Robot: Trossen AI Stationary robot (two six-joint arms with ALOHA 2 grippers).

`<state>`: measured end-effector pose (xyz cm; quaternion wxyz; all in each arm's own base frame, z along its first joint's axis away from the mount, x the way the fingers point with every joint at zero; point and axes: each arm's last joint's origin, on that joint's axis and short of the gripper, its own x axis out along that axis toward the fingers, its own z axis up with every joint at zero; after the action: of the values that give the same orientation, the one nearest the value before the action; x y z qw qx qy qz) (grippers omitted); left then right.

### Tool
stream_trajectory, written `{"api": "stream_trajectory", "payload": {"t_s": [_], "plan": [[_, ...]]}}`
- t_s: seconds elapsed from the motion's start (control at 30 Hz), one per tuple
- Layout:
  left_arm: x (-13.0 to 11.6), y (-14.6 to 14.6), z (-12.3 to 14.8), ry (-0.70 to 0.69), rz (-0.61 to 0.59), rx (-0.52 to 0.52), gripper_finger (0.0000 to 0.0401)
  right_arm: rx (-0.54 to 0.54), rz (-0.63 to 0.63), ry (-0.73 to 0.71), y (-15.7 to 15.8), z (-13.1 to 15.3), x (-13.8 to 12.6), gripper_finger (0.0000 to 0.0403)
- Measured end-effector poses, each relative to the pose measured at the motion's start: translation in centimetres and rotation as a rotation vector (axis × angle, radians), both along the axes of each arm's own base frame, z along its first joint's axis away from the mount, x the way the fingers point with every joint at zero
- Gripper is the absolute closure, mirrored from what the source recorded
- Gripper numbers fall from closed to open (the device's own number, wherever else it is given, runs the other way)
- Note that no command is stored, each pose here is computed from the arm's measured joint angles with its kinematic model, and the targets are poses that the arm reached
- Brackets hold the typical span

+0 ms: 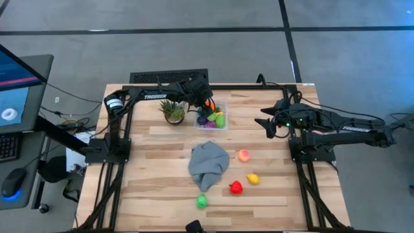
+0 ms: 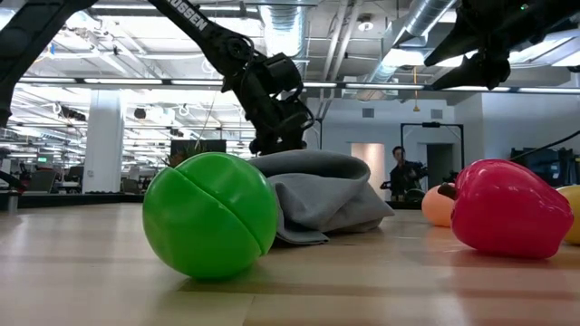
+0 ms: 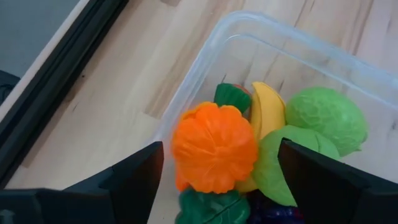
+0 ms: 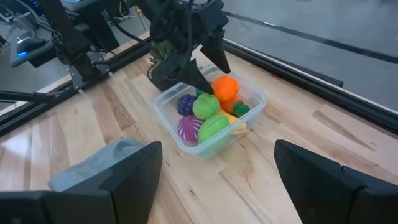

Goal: Pick and placing Produce into tupperware
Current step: Put the pink peach into the transparent container

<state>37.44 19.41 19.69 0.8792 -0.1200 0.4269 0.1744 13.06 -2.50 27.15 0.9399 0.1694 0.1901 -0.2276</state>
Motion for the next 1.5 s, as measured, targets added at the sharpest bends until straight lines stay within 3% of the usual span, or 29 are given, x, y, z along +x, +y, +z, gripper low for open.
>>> {"api": "stream_trajectory", "payload": {"t_s": [0.27, 0.6, 0.8, 1.0, 1.27, 1.5], "plan": [[-0.3, -0.2, 1.0, -0.034, -0.017, -0.037, 0.0089, -0.001, 0.001, 0.001, 0.0, 0.0, 0.0, 0.007], [-3.0, -1.3, 6.9, -0.107, -0.05, -0.008, 0.009, 0.016, 0.032, 0.003, 0.1, -0.1, 0.0, 0.007], [-5.7, -4.2, 10.8, -0.106, -0.132, -0.037, 0.009, 0.039, 0.124, 0.022, 0.7, -0.3, 0.0, 0.007], [-9.5, -8.5, 13.7, -0.17, -0.188, -0.023, 0.009, 0.078, 0.187, 0.143, 1.8, -1.3, -0.8, 0.007], [-15.7, -13.8, 13.5, -0.28, -0.066, 0.006, 0.009, 0.117, 0.264, 0.197, 3.2, -1.7, -1.4, 0.007], [-19.9, -17.1, 12.0, -0.475, 0.037, 0.028, 0.009, 0.113, 0.284, 0.243, 3.9, -3.4, -1.2, 0.007]]}}
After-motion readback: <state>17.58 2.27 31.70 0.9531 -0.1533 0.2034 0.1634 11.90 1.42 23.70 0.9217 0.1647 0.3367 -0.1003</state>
